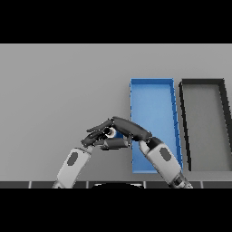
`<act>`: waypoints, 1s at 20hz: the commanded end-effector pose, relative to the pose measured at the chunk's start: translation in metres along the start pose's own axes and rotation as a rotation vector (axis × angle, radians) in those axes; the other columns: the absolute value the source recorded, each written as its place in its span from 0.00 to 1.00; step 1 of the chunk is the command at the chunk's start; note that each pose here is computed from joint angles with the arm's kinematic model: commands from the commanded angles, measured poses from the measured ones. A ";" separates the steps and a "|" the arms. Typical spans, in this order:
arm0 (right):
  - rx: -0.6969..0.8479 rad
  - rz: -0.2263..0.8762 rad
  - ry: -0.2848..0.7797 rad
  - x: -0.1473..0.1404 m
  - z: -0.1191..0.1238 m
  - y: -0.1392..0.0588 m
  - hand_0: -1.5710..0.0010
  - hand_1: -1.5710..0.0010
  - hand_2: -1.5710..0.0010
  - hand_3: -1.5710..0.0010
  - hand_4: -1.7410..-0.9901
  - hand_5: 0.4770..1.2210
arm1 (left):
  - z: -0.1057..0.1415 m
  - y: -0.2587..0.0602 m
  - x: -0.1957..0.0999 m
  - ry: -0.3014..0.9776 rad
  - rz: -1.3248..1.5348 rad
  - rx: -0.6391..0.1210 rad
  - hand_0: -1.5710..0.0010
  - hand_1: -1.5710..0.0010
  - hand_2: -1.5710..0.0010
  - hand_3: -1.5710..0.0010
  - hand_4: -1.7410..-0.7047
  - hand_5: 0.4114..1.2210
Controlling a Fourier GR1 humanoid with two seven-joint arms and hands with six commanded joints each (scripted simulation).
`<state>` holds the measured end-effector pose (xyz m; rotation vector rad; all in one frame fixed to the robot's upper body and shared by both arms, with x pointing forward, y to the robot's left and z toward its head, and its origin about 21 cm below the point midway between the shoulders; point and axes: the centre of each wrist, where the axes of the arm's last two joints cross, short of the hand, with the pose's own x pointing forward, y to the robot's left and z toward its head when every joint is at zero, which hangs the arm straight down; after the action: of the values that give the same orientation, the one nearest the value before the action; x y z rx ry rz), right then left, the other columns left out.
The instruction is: Pick up the blue pipe and place it into the blue bin.
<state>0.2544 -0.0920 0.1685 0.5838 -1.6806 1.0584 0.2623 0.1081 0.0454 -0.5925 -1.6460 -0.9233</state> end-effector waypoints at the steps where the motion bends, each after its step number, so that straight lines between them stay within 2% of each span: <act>1: 0.001 -0.004 -0.024 -0.002 0.001 0.001 0.00 0.00 0.00 0.00 0.32 0.99 | 0.002 0.002 0.000 0.029 -0.001 0.007 0.84 0.85 0.86 0.89 0.66 0.62; 4: -0.008 0.020 -0.048 0.002 -0.001 0.001 0.00 0.00 0.00 0.00 0.32 1.00 | 0.003 0.005 -0.004 0.090 0.002 0.018 0.92 0.93 0.93 0.94 0.72 0.39; 8: -0.003 0.010 -0.057 0.000 -0.003 0.003 0.00 0.00 0.00 0.00 0.32 1.00 | 0.003 0.002 -0.010 0.129 0.037 0.037 0.97 0.97 0.97 0.98 0.74 0.21; 12: -0.039 -0.045 -0.108 0.009 -0.004 -0.005 0.00 0.00 0.00 0.00 0.33 1.00 | 0.002 0.003 -0.009 0.145 0.043 0.046 0.99 0.99 0.99 0.99 0.74 0.13; 16: -0.060 -0.128 -0.123 0.040 -0.005 -0.025 0.00 0.00 0.00 0.00 0.33 1.00 | 0.002 0.005 -0.009 0.176 0.035 0.048 0.99 0.99 0.99 1.00 0.74 0.10; 20: -0.097 -0.178 -0.178 0.074 -0.010 -0.057 0.00 0.00 0.00 0.00 0.33 1.00 | 0.003 0.001 -0.009 0.173 0.027 0.047 1.00 1.00 1.00 1.00 0.76 0.08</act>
<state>0.2773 -0.1041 0.2588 0.7659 -1.7929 0.8116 0.2640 0.1122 0.0371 -0.4866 -1.4965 -0.8889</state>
